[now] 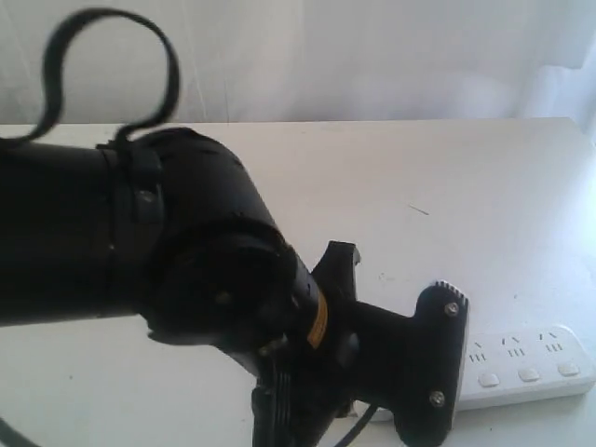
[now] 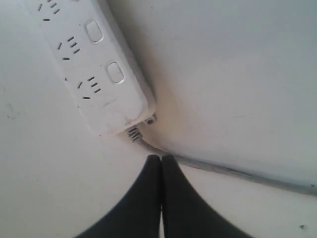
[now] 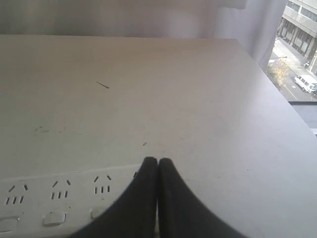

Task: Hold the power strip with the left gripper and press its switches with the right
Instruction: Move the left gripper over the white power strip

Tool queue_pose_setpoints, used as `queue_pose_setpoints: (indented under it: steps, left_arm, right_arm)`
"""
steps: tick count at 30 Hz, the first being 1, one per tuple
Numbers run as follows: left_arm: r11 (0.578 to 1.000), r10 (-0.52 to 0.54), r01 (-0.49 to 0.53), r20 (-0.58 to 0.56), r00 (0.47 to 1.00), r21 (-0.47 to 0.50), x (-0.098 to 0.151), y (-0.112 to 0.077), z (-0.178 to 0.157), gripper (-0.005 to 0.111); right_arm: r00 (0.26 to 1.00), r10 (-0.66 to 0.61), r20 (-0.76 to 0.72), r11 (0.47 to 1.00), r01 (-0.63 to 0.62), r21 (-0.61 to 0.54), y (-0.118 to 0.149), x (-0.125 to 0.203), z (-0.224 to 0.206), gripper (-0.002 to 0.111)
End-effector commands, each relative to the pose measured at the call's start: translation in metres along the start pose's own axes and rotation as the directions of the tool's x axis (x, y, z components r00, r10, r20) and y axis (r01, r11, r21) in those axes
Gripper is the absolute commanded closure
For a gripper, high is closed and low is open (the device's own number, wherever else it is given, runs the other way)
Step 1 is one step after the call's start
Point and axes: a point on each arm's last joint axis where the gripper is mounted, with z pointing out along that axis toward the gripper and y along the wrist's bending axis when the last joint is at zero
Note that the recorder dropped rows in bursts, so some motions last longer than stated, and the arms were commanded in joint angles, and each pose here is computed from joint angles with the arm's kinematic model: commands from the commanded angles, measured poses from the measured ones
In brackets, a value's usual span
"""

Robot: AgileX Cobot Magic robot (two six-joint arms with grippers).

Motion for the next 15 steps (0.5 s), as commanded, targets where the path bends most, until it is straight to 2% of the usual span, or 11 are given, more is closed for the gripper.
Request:
queue_pose_setpoints:
  steps: [1,4,6,9,12,13,15]
  left_arm:
    - [0.997,0.048,-0.050,-0.031,0.998,-0.063,-0.003,0.005,0.014,0.107]
    - [0.984,-0.156,0.157,0.011,0.988,-0.082,-0.007,0.009,0.023,0.107]
    - [0.975,-0.204,0.206,0.026,0.979,-0.083,-0.012,0.013,0.026,0.105]
    - [0.970,-0.228,0.231,0.048,0.972,-0.070,-0.023,0.021,0.035,0.091]
    - [0.964,-0.252,0.257,0.072,0.965,-0.073,-0.036,0.032,0.042,0.059]
    - [0.963,-0.254,0.259,0.071,0.965,-0.072,-0.039,0.035,0.047,0.041]
    - [0.961,-0.264,0.268,0.064,0.962,-0.069,-0.044,0.040,0.052,0.019]
  right_arm:
    - [1.000,0.000,0.014,1.000,0.000,-0.003,0.000,-0.001,0.000,0.108]
    - [1.000,0.000,0.014,1.000,0.000,-0.003,0.000,-0.001,0.000,0.108]
    - [1.000,0.000,0.014,1.000,0.000,-0.003,0.000,-0.001,0.000,0.108]
    - [1.000,0.000,0.014,1.000,0.000,-0.003,0.000,-0.001,0.000,0.108]
    - [1.000,0.000,0.014,1.000,0.000,-0.003,0.000,-0.001,0.000,0.108]
    - [1.000,0.000,0.014,1.000,0.000,-0.003,0.000,-0.001,0.000,0.108]
    - [1.000,0.000,0.014,1.000,0.000,-0.003,0.000,-0.001,0.000,0.108]
